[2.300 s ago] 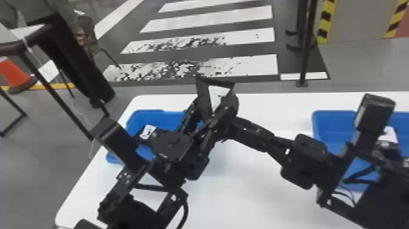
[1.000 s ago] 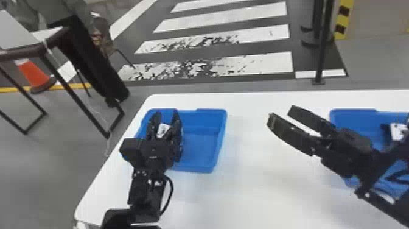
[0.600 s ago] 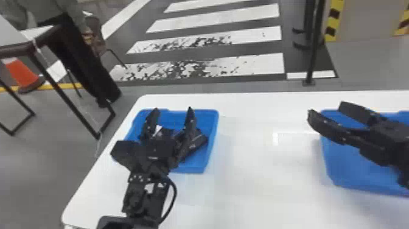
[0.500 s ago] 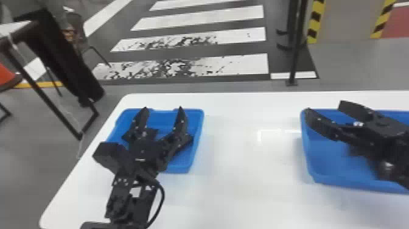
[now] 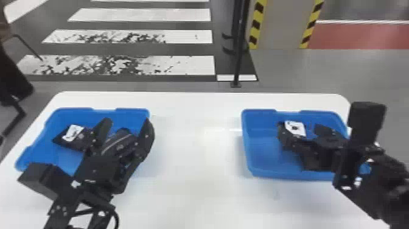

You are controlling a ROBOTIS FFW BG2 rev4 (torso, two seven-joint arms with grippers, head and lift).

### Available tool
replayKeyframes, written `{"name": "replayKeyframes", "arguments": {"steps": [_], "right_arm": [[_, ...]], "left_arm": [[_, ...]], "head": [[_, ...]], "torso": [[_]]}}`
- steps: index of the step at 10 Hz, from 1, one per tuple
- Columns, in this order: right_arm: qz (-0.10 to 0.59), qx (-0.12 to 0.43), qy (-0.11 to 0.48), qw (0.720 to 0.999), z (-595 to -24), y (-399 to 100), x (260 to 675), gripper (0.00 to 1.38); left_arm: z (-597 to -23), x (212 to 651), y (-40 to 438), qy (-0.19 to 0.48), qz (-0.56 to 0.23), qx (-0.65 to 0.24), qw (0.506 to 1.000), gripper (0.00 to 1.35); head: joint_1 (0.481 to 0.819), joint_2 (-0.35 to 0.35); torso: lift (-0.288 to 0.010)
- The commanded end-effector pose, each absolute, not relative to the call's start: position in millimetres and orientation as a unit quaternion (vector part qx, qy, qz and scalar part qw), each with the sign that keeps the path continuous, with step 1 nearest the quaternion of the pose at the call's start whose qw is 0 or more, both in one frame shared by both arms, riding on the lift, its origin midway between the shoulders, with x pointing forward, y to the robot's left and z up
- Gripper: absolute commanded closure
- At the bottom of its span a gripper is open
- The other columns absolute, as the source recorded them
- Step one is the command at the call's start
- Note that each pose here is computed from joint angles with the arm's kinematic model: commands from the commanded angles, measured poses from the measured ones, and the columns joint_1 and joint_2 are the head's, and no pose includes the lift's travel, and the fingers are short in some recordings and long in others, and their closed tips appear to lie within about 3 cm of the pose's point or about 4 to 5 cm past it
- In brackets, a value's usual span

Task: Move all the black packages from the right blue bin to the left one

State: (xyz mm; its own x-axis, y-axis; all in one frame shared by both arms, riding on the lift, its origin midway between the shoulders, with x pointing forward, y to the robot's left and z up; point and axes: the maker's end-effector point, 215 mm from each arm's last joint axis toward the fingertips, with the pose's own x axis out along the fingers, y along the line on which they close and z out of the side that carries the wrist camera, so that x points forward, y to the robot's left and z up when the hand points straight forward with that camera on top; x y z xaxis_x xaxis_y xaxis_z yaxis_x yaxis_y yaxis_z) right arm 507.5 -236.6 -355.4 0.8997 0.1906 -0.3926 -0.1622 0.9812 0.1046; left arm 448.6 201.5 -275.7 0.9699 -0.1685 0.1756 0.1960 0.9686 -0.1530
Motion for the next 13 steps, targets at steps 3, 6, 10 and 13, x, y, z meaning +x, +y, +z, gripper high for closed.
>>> {"name": "replayKeyframes", "arguments": {"steps": [3,6,10,13], "right_arm": [[0.042,0.014,0.244,0.969,-389.8,-279.8,524.7,0.15],[0.018,0.011,0.254,0.967,-401.4,-298.3,539.3,0.15],[0.027,0.025,0.265,0.964,-419.6,-295.5,547.9,0.19],[0.048,0.037,0.283,0.957,-438.2,-287.8,551.2,0.29]], "left_arm": [[-278.6,448.9,203.1,-0.076,-0.093,-0.095,0.988,0.23],[-289.4,448.4,209.2,-0.06,-0.087,-0.108,0.988,0.24],[-295.1,448.3,211.8,-0.052,-0.084,-0.111,0.989,0.24],[-297.5,449.3,210.7,-0.047,-0.086,-0.111,0.989,0.24]], "head": [[0.695,-0.068],[0.695,-0.095],[0.695,-0.097],[0.695,-0.088]], "torso": [[-0.176],[-0.176],[-0.176],[-0.176]]}}
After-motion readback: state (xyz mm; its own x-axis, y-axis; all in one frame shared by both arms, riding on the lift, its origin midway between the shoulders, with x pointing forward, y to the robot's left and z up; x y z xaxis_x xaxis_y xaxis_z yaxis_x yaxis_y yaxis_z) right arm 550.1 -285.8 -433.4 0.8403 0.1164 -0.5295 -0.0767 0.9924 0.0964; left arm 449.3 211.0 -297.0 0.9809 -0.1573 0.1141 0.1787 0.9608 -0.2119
